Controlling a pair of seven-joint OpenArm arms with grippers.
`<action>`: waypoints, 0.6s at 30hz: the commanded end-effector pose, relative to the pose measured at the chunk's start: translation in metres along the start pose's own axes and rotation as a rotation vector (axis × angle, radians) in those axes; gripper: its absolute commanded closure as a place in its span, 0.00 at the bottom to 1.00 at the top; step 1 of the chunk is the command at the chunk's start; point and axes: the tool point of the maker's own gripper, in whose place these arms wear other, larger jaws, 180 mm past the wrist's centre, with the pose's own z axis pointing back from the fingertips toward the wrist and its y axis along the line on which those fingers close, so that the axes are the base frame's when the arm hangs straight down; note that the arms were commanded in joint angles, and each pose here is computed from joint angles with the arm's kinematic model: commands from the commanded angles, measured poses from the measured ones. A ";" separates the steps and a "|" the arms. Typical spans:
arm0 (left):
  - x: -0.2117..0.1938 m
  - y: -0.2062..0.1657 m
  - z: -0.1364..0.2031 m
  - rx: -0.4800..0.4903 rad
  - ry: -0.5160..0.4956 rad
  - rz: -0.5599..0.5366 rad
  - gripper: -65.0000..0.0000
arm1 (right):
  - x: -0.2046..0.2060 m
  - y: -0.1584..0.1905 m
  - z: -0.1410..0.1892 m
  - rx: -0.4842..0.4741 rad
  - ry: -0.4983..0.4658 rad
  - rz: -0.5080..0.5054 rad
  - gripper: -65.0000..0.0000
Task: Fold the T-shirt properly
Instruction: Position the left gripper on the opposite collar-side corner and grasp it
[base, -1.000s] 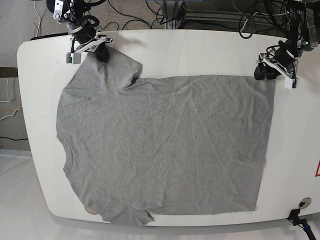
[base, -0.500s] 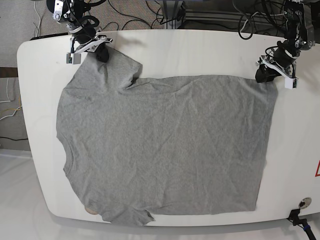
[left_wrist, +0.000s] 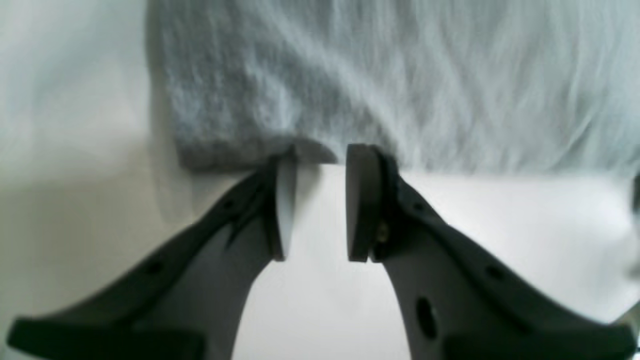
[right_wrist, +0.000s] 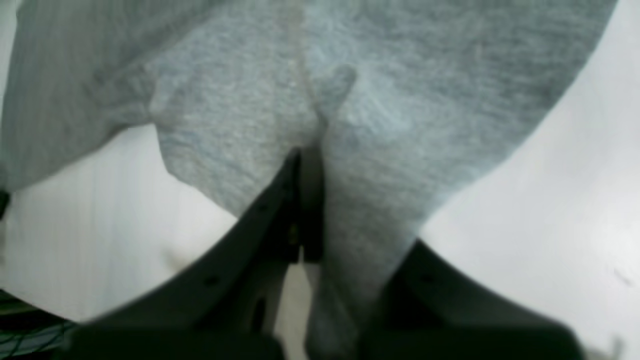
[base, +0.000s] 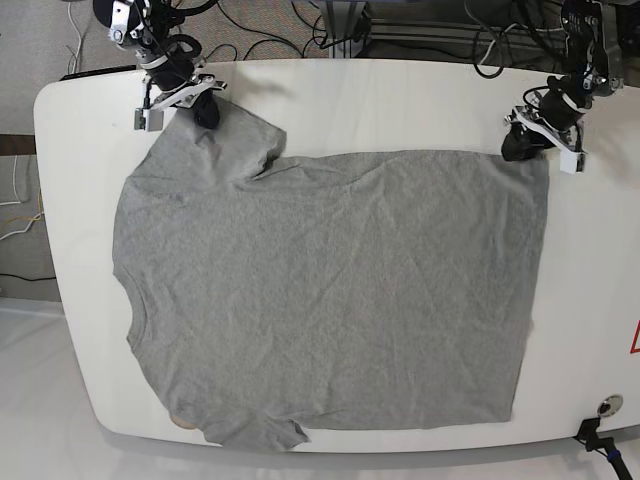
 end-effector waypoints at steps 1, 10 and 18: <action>0.001 0.001 0.003 -0.004 0.023 -0.028 0.76 | -0.003 0.000 0.002 -0.005 0.019 0.013 1.00; 0.011 -0.003 0.004 -0.008 -0.001 -0.044 0.76 | -0.003 0.000 0.002 -0.005 0.019 0.013 1.00; 0.041 0.017 0.022 0.071 -0.084 -0.042 0.68 | -0.003 0.000 0.001 -0.004 0.020 0.014 1.00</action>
